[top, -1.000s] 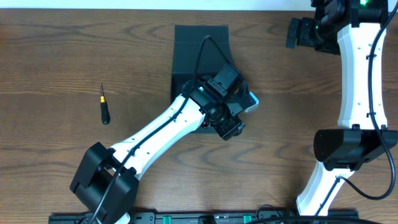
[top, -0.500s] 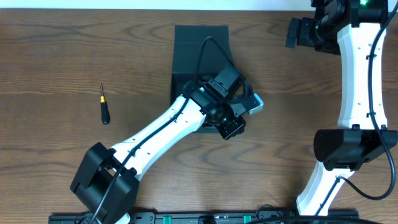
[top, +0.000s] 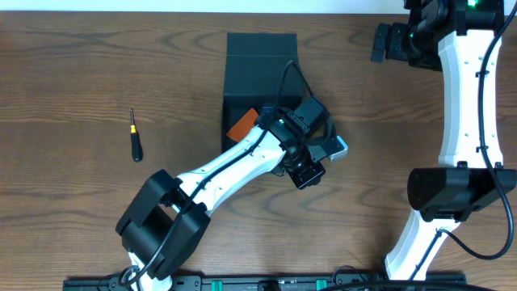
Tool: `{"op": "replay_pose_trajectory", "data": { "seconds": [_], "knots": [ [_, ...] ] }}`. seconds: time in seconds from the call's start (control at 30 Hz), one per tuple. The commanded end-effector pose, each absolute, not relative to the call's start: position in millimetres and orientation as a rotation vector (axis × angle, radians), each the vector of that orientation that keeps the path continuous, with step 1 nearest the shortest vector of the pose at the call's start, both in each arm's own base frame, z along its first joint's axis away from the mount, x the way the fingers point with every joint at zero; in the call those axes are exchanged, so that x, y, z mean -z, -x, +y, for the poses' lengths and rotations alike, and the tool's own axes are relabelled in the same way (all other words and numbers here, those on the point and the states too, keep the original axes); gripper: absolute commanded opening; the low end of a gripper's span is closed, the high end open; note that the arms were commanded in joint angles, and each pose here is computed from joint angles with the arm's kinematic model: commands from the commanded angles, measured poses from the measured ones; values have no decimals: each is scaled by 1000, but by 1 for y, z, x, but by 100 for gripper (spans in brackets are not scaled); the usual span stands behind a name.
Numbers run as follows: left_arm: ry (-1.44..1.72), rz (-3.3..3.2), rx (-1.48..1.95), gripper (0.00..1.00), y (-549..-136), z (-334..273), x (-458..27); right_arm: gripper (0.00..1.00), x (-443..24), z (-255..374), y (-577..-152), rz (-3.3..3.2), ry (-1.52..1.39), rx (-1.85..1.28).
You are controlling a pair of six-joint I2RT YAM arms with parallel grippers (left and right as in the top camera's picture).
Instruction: Pack container
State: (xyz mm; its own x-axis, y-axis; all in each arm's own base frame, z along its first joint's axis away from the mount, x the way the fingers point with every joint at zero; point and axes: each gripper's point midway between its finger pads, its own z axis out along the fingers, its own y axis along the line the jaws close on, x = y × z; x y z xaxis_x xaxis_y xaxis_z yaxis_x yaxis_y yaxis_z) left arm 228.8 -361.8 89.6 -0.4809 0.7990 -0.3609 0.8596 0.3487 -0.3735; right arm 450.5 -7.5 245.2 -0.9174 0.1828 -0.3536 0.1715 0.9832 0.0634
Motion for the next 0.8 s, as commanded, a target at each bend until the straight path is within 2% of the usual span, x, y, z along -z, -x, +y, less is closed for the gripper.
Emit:
{"op": "replay_pose_trajectory", "data": {
  "seconds": [0.0, 0.3, 0.77],
  "knots": [
    [-1531, 2486, 742, 14, -236, -361, -87, 99, -254, -5, -451, 2741, -227, -44],
    [-1498, 2484, 543, 15, -257, -350, -79, 99, -254, -5, -451, 2741, -227, -44],
    [-1437, 2435, 563, 14, -271, -360, -85, 99, -254, -5, -451, 2741, -227, -44]
  ]
}}
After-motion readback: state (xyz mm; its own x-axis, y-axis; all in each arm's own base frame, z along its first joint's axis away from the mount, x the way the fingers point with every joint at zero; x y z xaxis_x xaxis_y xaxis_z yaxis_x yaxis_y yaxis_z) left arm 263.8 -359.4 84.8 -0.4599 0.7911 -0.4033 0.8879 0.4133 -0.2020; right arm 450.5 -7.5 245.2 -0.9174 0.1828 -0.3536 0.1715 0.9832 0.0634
